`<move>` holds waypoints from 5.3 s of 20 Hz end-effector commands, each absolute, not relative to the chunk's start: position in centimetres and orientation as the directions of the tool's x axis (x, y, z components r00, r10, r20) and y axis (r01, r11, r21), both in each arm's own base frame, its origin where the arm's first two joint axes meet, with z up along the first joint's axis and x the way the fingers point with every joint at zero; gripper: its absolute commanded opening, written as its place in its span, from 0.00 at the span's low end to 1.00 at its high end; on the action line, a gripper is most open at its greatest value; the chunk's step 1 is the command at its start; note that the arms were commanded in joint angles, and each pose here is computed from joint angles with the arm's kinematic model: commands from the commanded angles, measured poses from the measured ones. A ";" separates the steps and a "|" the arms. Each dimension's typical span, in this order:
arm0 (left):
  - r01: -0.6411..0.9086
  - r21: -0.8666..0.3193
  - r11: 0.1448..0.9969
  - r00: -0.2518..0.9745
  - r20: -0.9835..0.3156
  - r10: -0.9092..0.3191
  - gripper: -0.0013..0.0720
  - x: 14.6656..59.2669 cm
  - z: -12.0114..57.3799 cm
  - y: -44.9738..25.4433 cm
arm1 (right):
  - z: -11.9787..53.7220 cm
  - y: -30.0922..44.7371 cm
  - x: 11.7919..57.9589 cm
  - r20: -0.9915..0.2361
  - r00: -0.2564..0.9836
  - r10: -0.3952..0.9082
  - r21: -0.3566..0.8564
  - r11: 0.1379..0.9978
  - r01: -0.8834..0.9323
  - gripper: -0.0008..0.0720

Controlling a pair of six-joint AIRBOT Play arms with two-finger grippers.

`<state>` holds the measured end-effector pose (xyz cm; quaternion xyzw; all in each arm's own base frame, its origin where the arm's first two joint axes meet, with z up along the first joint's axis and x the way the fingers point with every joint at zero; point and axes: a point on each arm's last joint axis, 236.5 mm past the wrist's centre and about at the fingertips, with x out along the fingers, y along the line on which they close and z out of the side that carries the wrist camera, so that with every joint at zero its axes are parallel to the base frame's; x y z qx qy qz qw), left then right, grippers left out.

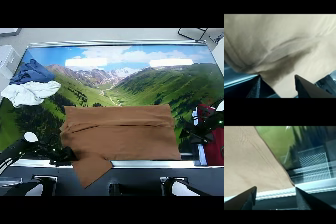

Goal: Fold the clothes and pants, and hang the long-sleeved shirts on hangers.

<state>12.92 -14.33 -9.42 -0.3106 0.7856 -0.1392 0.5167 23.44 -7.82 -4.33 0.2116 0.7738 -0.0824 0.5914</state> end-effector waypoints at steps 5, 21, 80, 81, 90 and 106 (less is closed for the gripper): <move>-0.337 -0.510 0.791 -0.304 -0.736 -0.605 0.06 12.1 -9.8 -16.0 | -6.8 -7.7 20.2 -0.927 -0.306 0.215 0.071 0.905 0.419 0.81; -0.276 -0.514 0.812 -0.288 -0.762 -0.580 0.05 12.7 -9.9 -15.5 | -11.2 -2.2 18.4 -0.881 -0.263 0.392 0.258 0.867 0.426 0.17; 0.131 -0.497 0.858 0.127 -0.850 -0.511 0.39 41.4 3.1 -16.0 | -3.6 3.3 42.1 -0.720 0.252 0.646 0.693 0.655 0.300 0.06; 0.160 -0.494 0.855 0.143 -0.845 -0.515 0.25 41.8 2.6 -17.8 | -1.3 4.0 42.2 -0.691 0.278 0.668 0.723 0.636 0.271 0.06; 0.060 -0.680 0.731 0.096 -0.725 -0.682 0.05 37.9 -6.9 -39.6 | 19.4 14.8 35.2 -0.523 0.439 0.731 0.804 0.594 -0.031 0.06; 0.238 -0.744 0.624 0.151 -0.607 -0.781 0.04 40.6 -2.3 -40.4 | 19.3 20.5 38.3 -0.409 0.430 0.805 0.895 0.447 0.015 0.06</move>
